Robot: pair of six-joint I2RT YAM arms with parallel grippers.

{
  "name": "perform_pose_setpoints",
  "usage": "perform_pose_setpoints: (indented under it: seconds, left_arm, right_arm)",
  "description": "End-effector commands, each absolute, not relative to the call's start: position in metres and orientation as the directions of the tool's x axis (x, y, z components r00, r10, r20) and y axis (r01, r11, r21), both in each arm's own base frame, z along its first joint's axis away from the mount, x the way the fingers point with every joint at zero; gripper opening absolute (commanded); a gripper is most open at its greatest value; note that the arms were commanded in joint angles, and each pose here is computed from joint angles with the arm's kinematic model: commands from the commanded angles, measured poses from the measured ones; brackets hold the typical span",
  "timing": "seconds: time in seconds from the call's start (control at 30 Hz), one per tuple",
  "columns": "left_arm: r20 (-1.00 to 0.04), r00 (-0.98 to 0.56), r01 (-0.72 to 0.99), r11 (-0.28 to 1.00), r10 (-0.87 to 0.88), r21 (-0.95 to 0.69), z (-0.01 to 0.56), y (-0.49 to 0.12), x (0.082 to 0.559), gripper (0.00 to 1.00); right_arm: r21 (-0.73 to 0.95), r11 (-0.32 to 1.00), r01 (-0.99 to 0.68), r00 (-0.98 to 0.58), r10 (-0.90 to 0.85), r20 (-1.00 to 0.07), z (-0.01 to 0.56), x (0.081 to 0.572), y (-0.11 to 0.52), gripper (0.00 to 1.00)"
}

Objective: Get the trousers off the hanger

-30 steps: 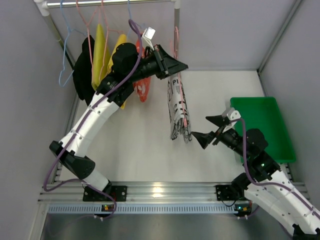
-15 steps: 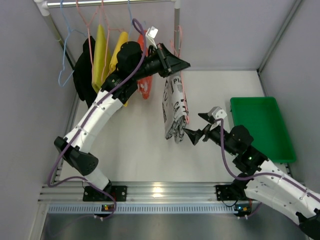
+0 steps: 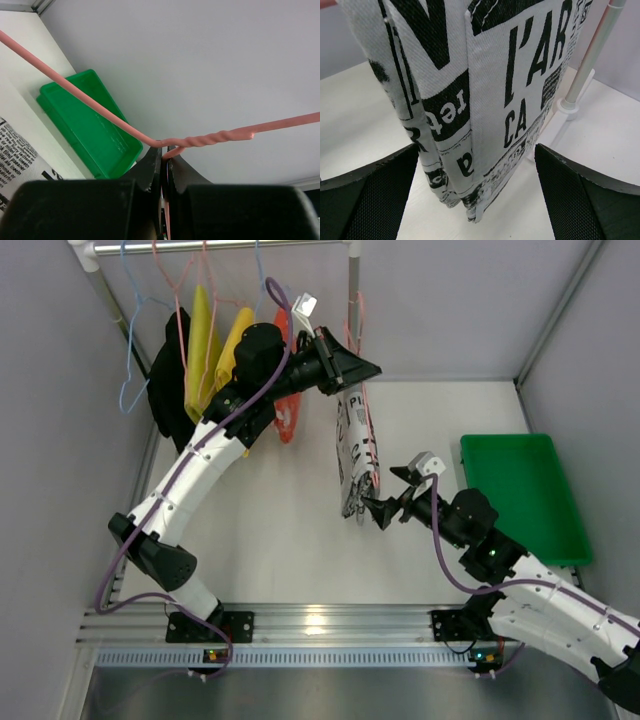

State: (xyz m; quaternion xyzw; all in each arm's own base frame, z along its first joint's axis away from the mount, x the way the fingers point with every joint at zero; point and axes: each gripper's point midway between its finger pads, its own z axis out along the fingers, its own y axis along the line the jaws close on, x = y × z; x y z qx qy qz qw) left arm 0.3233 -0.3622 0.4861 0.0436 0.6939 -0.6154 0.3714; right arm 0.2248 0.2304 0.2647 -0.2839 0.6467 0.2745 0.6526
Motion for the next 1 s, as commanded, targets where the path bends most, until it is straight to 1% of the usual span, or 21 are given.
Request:
perform_pose_setpoints:
  seconds: [0.0,0.23,0.47,0.67,0.7,0.8,0.97]
  left_arm:
    - [-0.620,-0.618,0.660,0.110,-0.484,-0.744,0.561,-0.349,0.303,0.00]
    - [-0.617,-0.622,0.656,0.110,-0.483,-0.747,0.560,-0.348,0.305,0.00]
    - [-0.615,-0.622,0.656,0.107,-0.486,-0.748,0.561,-0.348,0.305,0.00]
    - [-0.615,-0.624,0.658,0.100,-0.482,-0.746,0.563,-0.346,0.302,0.00]
    - [-0.613,-0.628,0.656,0.098,-0.479,-0.748,0.562,-0.347,0.301,0.00]
    - [-0.611,-0.630,0.655,0.094,-0.479,-0.749,0.563,-0.345,0.300,0.00]
    - [-0.613,-0.630,0.660,0.088,-0.477,-0.746,0.564,-0.345,0.297,0.00]
  right_arm:
    - [-0.020,0.672,-0.741,0.086,0.066,-0.994,0.299,0.221,0.238,0.97]
    - [-0.070,0.600,-0.797,0.109,0.030,-0.994,0.294,0.204,0.243,1.00]
    - [-0.108,0.541,-0.834,0.126,-0.005,-0.992,0.288,0.189,0.251,0.99]
    - [-0.092,0.674,-0.733,0.102,-0.025,-0.994,0.284,0.218,0.241,0.99]
    - [-0.086,0.689,-0.720,0.095,-0.025,-0.995,0.284,0.221,0.240,0.96]
    - [-0.076,0.694,-0.716,0.081,-0.025,-0.996,0.282,0.223,0.241,0.91]
    - [-0.110,0.685,-0.721,0.102,-0.052,-0.993,0.279,0.223,0.241,0.88]
